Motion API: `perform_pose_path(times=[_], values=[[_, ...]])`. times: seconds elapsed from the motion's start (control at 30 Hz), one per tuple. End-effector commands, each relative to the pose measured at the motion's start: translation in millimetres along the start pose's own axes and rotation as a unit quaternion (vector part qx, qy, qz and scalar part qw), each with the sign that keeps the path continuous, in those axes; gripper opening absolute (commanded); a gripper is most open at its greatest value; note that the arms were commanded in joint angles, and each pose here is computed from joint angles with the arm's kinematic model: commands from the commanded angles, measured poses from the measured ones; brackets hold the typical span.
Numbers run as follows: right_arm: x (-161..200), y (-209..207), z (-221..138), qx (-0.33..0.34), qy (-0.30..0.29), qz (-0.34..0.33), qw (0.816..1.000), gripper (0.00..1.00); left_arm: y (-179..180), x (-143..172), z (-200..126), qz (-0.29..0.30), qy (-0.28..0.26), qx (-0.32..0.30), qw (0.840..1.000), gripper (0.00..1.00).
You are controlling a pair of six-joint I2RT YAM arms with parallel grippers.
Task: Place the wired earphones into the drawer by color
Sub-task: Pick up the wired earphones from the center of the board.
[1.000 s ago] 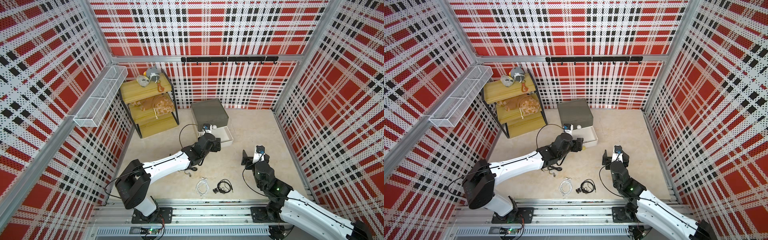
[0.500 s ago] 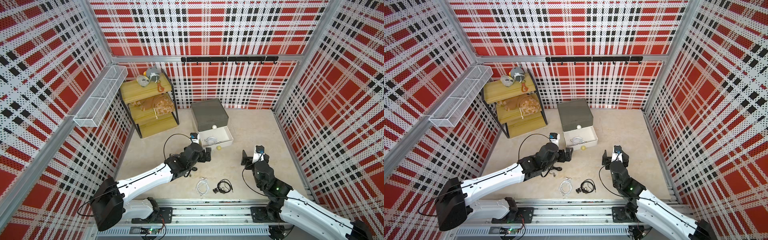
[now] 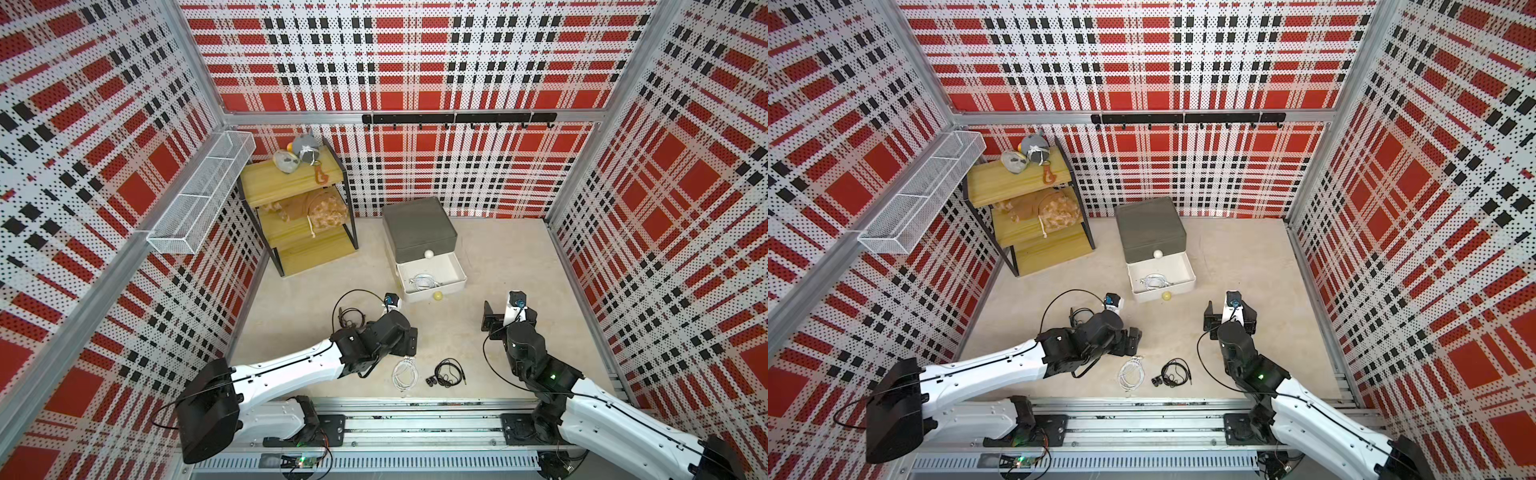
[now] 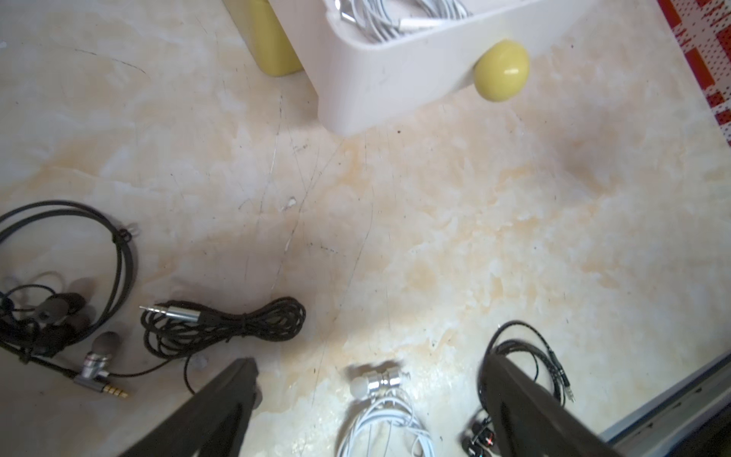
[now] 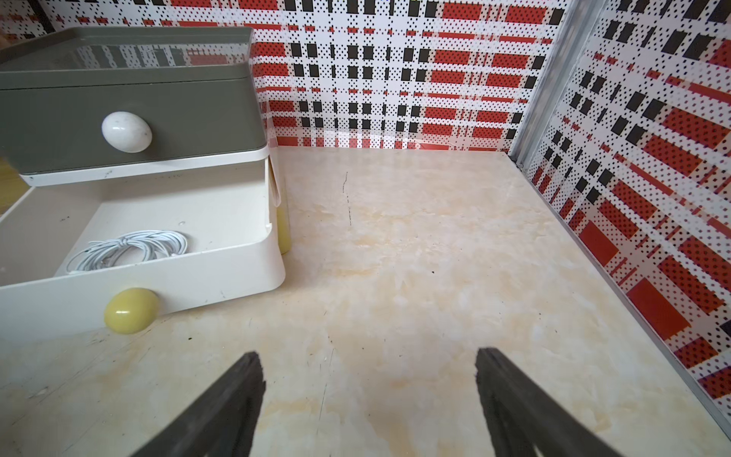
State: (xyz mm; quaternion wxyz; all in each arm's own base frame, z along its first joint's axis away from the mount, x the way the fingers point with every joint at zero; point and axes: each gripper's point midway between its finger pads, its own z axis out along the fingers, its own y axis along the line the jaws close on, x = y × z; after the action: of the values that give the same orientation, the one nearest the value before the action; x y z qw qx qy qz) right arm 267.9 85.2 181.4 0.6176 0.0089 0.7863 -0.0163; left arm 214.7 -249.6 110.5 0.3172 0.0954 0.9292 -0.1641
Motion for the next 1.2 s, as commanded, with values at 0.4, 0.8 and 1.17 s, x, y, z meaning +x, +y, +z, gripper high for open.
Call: perform_pose_path(times=[0.4, 0.8, 1.17], values=[[2, -6, 1, 0.013, -0.002, 0.001, 1.0, 0.9, 7, 73, 13, 0.029, 0.114, -0.008, 0.993, 0.78], [2, -6, 1, 0.014, -0.002, 0.002, 1.0, 0.9, 11, 104, 21, 0.041, 0.163, -0.017, 0.986, 0.56], [2, -6, 1, 0.013, -0.002, 0.002, 1.0, 0.9, 19, 119, 28, 0.052, 0.183, -0.037, 0.981, 0.43]])
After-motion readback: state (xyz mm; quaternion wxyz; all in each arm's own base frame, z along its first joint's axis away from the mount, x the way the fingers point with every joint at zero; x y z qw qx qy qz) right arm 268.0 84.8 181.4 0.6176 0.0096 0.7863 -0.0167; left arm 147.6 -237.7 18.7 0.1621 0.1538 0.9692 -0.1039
